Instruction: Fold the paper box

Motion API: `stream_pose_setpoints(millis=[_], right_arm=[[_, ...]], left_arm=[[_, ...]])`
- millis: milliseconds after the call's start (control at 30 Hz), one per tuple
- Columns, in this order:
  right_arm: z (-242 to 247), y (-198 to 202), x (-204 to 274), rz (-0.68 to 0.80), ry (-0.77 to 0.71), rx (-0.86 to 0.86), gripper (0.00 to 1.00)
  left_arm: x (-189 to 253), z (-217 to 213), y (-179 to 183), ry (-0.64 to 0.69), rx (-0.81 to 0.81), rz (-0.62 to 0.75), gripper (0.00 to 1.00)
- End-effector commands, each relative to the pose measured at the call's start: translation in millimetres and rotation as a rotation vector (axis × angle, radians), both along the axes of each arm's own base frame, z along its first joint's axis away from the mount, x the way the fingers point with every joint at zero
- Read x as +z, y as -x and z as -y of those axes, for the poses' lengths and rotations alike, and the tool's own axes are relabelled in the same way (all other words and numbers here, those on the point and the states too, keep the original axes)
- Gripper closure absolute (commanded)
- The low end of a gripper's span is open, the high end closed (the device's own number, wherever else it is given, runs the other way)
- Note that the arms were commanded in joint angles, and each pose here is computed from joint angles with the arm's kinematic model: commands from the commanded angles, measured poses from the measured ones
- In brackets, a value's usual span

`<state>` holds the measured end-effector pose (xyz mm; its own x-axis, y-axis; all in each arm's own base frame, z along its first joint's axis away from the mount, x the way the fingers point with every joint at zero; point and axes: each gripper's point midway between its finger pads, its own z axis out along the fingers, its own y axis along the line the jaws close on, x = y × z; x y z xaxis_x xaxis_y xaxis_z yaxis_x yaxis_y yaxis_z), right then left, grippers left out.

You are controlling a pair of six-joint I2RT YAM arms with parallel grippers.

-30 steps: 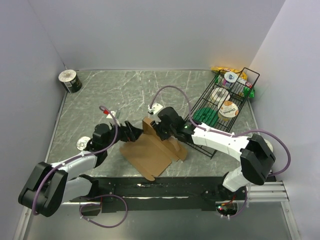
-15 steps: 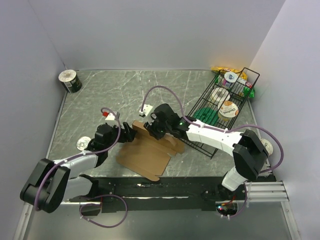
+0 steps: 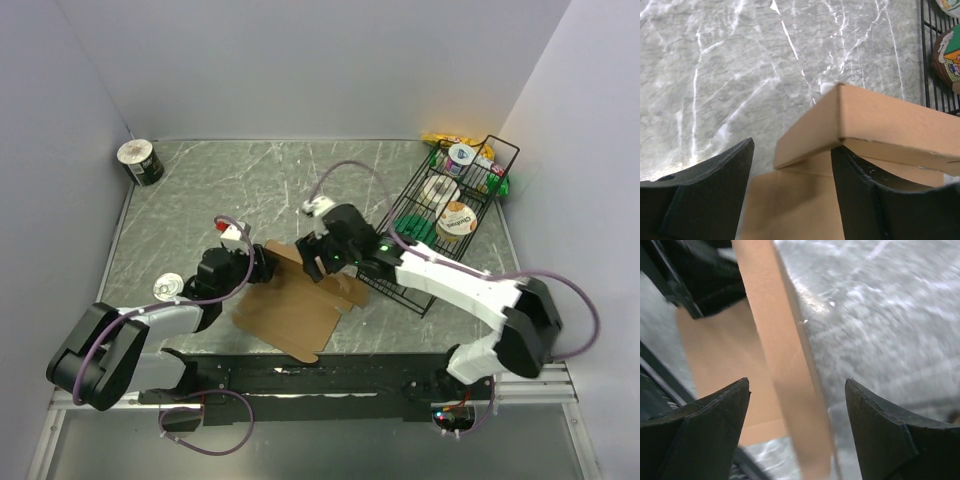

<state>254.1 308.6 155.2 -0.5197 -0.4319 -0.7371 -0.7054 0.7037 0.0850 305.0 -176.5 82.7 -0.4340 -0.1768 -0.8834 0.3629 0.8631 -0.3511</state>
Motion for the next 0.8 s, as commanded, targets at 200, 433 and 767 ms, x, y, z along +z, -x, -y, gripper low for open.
stream_pose_setpoints(millis=[200,433,767], right_arm=[[48,38,50,-0.273,-0.513,-0.603,0.19],[50,48,44,-0.363,-0.699,-0.712,0.24],[51,39,24,-0.315,-0.69,-0.847,0.24]], left_arm=[[25,14,-14,-0.028,0.016,0.115,0.43],[24,11,-13,-0.038,0.054,0.121,0.53],[25,6,-10,-0.051,0.102,0.135,0.66]])
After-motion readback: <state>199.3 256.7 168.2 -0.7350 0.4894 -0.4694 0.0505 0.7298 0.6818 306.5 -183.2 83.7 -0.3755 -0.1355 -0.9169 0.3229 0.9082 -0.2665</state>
